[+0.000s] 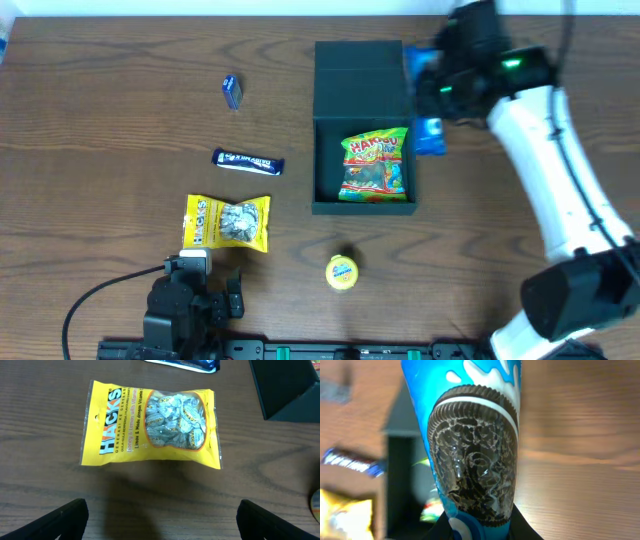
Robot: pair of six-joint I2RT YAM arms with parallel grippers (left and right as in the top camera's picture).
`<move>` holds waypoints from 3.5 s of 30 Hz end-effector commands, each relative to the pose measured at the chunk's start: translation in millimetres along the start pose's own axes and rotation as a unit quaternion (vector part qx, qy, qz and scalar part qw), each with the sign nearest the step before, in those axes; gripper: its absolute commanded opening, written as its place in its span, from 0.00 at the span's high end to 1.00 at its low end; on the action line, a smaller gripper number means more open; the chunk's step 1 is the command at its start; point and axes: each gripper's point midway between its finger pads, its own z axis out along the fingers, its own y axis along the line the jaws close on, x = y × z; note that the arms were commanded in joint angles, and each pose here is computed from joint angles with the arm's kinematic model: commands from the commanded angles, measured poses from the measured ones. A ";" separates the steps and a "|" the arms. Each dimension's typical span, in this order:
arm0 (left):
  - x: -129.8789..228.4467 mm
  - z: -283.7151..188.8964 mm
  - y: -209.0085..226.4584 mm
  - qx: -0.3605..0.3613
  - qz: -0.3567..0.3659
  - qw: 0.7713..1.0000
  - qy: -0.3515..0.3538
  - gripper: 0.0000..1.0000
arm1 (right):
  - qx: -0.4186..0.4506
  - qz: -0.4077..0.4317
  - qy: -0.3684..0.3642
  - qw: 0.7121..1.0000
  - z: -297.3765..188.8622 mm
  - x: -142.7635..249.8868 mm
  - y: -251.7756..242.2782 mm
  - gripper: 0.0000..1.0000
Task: Pack container
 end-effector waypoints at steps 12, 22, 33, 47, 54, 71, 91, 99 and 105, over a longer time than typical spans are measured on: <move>15.8 3.6 8.0 -0.020 -0.001 0.999 0.027 0.04 | -0.030 0.036 0.009 0.999 22.2 44.7 114.4 0.99; 15.8 3.6 8.0 -0.020 -0.001 0.999 0.027 0.04 | -0.002 0.074 0.049 0.996 91.5 74.2 104.8 0.98; 15.8 3.6 8.0 -0.020 -0.001 0.999 0.027 0.04 | -0.013 0.089 0.064 0.994 129.7 102.4 94.0 0.98; 15.8 3.6 8.0 -0.020 -0.001 0.999 0.027 0.04 | -0.042 0.073 0.061 0.995 139.8 104.7 109.2 0.99; 15.8 3.6 8.0 -0.020 -0.001 0.999 0.027 0.04 | -0.032 0.069 0.082 0.994 155.9 117.2 106.6 0.98; 15.8 3.6 8.1 -0.020 -0.001 0.999 0.027 0.04 | -0.032 0.059 0.083 0.994 157.9 118.0 106.1 0.69; 15.8 3.6 8.0 -0.020 -0.001 0.999 0.027 0.04 | -0.045 -0.073 -0.100 0.991 39.0 39.2 106.1 0.23; 15.8 3.6 8.1 -0.020 -0.001 0.999 0.027 0.04 | 0.034 -0.079 -0.183 0.979 -37.0 14.0 51.8 0.10; 15.8 3.6 8.0 -0.020 -0.001 0.999 0.027 0.04 | 0.053 -0.032 -0.223 0.973 -69.8 19.9 -0.7 0.04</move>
